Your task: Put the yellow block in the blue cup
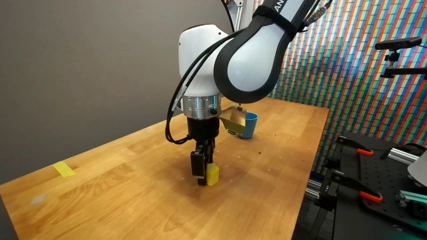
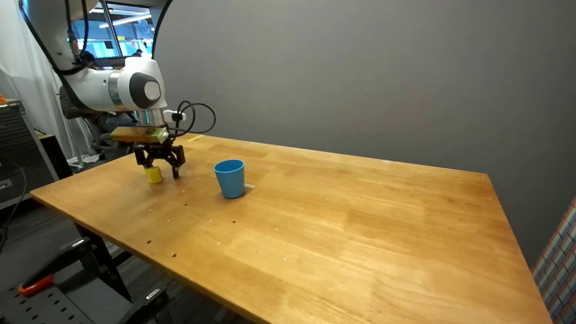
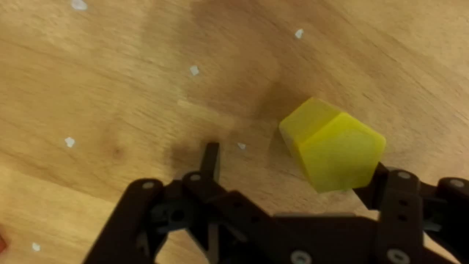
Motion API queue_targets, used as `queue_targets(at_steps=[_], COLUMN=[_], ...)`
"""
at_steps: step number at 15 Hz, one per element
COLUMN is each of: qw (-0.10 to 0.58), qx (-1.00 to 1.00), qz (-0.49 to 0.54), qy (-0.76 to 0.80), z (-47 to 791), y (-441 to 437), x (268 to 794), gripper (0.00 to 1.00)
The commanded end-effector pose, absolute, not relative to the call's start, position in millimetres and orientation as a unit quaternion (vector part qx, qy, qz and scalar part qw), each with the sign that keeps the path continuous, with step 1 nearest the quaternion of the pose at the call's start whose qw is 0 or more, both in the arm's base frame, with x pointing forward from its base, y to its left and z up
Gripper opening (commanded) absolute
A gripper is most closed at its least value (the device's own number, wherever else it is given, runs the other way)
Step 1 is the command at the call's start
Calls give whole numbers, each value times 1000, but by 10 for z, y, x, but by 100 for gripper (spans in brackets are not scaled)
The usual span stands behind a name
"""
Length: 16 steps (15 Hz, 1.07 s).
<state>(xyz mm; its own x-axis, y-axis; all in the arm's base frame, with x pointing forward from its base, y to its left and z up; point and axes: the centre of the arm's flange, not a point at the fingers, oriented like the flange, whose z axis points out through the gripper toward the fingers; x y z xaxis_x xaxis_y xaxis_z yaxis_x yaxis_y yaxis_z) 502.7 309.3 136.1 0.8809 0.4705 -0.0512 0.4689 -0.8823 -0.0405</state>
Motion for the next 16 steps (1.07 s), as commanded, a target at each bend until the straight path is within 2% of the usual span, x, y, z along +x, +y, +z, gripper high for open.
queue_targets(at_steps=[1,2,3,9,16], qw=[-24,-31,-34,-60,-80], qx=[-972,-972,-973,-979,-991], qz=[18,21,22,5,-87], qy=[-233,-231,-226,-197,-61], z=[1405,1389,1414,1799,2889], y=[3024,3019,3028,2923,1914], x=[4786,4736,4694,4523,4791], gripper=[67,71,71,23,24])
